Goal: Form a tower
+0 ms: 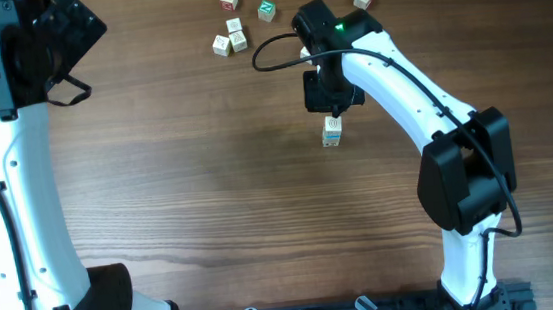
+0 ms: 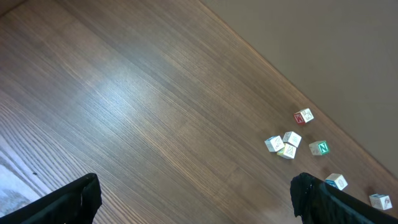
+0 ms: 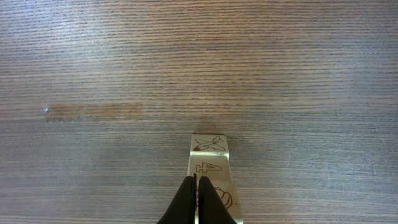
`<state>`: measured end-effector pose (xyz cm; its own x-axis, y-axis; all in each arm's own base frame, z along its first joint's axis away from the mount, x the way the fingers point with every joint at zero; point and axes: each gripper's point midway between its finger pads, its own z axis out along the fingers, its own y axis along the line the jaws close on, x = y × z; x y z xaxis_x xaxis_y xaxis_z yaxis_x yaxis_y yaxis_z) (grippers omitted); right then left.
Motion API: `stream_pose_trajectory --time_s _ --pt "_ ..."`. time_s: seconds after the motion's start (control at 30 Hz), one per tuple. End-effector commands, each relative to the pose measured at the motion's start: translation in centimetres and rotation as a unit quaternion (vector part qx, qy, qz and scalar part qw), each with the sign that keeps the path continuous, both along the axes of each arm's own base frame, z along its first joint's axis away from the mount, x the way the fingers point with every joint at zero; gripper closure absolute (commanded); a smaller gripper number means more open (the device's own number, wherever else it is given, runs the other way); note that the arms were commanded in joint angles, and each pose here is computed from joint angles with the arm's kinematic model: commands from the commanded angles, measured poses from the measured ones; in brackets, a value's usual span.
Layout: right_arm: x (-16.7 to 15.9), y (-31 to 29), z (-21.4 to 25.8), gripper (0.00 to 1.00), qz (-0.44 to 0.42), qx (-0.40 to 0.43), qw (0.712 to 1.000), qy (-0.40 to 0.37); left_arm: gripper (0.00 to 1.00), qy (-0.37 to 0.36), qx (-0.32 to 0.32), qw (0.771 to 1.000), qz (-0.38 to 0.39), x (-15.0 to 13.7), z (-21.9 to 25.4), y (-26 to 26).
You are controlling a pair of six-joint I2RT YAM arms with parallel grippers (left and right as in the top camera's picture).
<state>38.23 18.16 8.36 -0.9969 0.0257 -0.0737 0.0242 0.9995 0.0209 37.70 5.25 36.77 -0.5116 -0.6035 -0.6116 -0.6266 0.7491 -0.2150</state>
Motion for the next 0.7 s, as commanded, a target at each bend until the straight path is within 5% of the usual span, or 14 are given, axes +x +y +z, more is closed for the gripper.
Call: stream_pose_trajectory --time_s 0.0,0.67 --pt "-0.34 0.21 0.64 0.95 0.003 0.01 1.0 -0.002 0.0 -0.017 0.003 1.0 0.013 -0.5 1.06 0.43" --pt "-0.97 0.42 0.61 0.96 0.004 0.017 1.0 0.013 0.0 -0.017 0.003 1.0 0.012 -0.5 1.06 0.43"
